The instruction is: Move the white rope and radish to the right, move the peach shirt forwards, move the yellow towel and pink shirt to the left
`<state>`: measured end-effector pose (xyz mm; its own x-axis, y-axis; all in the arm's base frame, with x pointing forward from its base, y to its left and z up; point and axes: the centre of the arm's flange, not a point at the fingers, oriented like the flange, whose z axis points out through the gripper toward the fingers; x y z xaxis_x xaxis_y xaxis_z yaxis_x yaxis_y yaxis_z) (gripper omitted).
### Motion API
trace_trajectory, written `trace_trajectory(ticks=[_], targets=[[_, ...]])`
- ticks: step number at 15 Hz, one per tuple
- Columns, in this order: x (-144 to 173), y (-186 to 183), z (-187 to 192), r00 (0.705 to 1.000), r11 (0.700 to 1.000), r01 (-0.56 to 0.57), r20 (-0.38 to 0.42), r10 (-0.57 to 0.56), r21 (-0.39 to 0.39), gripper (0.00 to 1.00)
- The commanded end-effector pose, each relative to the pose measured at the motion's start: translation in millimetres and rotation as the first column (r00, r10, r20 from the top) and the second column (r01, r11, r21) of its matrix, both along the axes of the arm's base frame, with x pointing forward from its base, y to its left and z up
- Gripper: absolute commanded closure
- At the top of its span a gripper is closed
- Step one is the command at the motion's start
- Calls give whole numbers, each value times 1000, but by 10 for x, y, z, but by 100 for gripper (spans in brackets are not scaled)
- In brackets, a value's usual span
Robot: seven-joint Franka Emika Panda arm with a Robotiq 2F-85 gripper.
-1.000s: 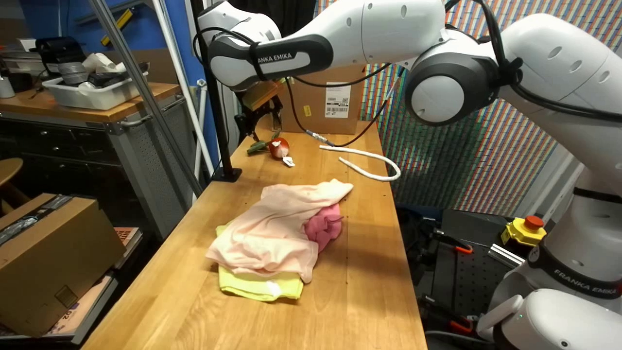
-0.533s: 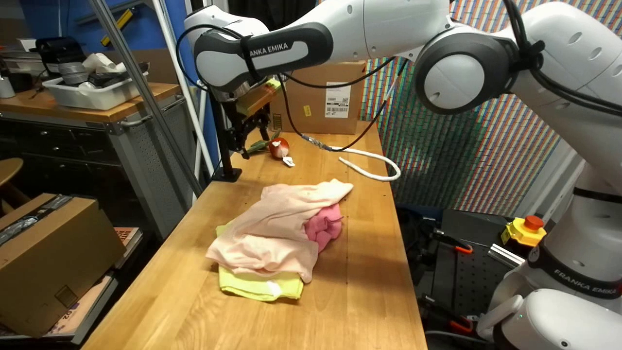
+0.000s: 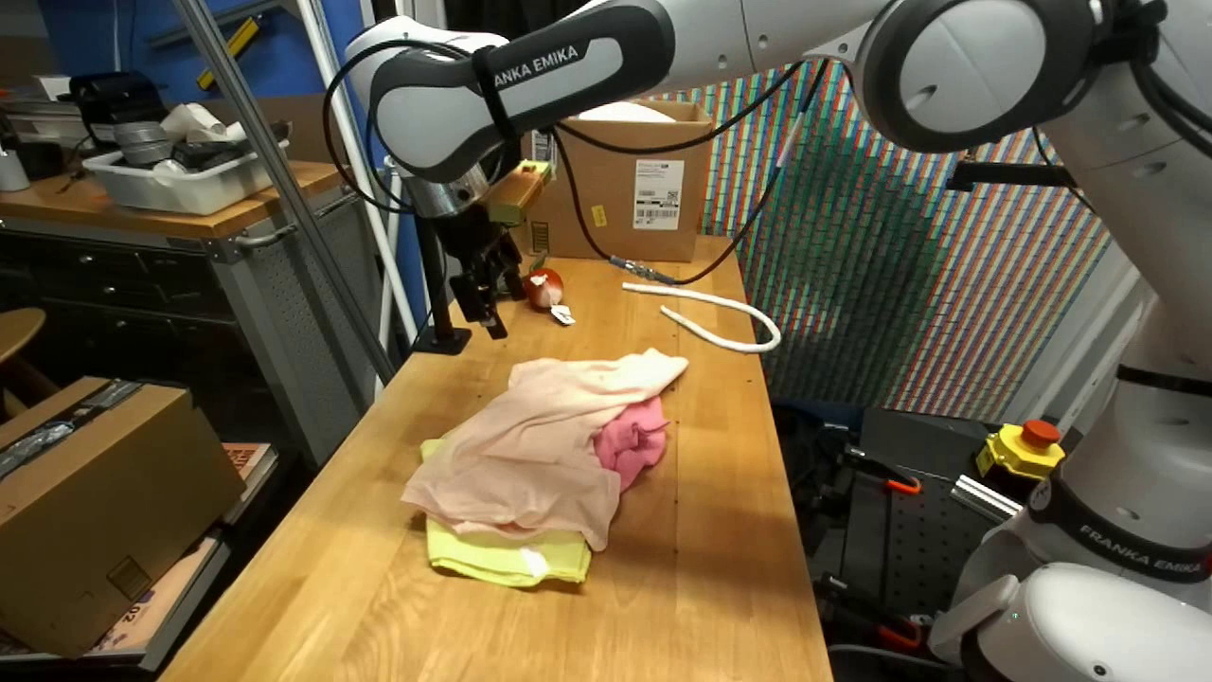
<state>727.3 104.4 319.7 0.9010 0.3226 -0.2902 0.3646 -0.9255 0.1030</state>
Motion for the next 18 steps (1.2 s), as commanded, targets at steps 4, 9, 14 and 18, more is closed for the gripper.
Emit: trace_trajectory(ticks=[4, 9, 14, 18], targets=[[-783, 253, -65, 978, 980, -189, -83, 194, 56, 0], [-996, 498, -254, 977, 977, -209, -21, 210, 48, 0], [-1153, 755, -407, 975, 975, -219, 34, 218, 26, 0], [-1247, 984, -459, 969, 970, -242, 44, 241, 7, 0]])
